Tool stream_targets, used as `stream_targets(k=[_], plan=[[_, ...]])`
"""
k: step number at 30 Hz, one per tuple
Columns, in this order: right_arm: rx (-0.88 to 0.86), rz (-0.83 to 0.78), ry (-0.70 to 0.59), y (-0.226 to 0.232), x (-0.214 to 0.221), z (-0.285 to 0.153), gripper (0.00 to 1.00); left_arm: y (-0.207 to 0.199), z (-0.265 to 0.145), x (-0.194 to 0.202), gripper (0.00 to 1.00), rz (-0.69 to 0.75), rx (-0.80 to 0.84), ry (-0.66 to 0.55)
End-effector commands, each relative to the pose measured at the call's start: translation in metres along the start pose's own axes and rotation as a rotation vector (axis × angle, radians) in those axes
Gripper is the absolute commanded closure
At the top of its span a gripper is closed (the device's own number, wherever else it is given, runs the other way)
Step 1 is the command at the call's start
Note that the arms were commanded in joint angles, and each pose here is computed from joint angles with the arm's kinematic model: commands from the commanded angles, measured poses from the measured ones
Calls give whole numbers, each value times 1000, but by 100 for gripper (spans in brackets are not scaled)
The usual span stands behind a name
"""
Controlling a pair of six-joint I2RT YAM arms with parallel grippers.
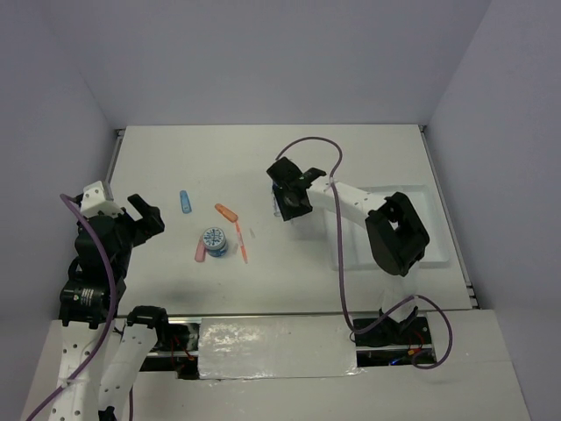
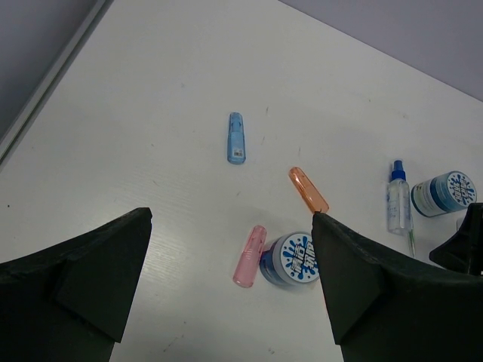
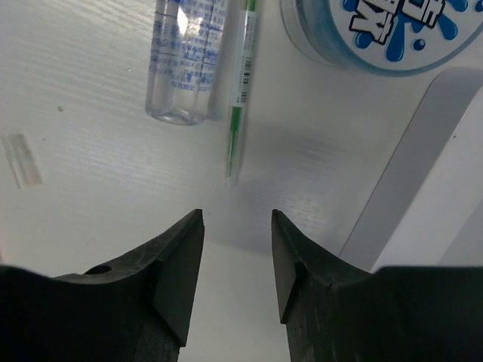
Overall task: Sort the stationery into containers
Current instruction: Pick up the pen from the center of the board.
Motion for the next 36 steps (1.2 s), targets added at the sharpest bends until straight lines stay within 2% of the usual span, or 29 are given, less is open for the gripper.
stream_targets(k=[1,11,25,36], plan=[[-17,1,-43,-3,-15,13,52,-4,3,-4,1,-1,24,-20],[-43,6,-112,-5,-25,25,56,-6,4,-3,1,4,42,-13],[-25,14,-72,-8,-28,58,61,-8,3,-3,1,8,66,-13],[-55,15,18,-4,-11,72,65,-8,3,-3,1,12,69,-11]])
Point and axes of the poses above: each gripper's point midway between its finger pads, its own z axis out along the fingers, its own y axis along the line the jaws close on, x = y × z, the point moved 7 cm from there along -z, back along the fingers, and after that the axes turned 3 degrees about -z, right-handed, at the moved point
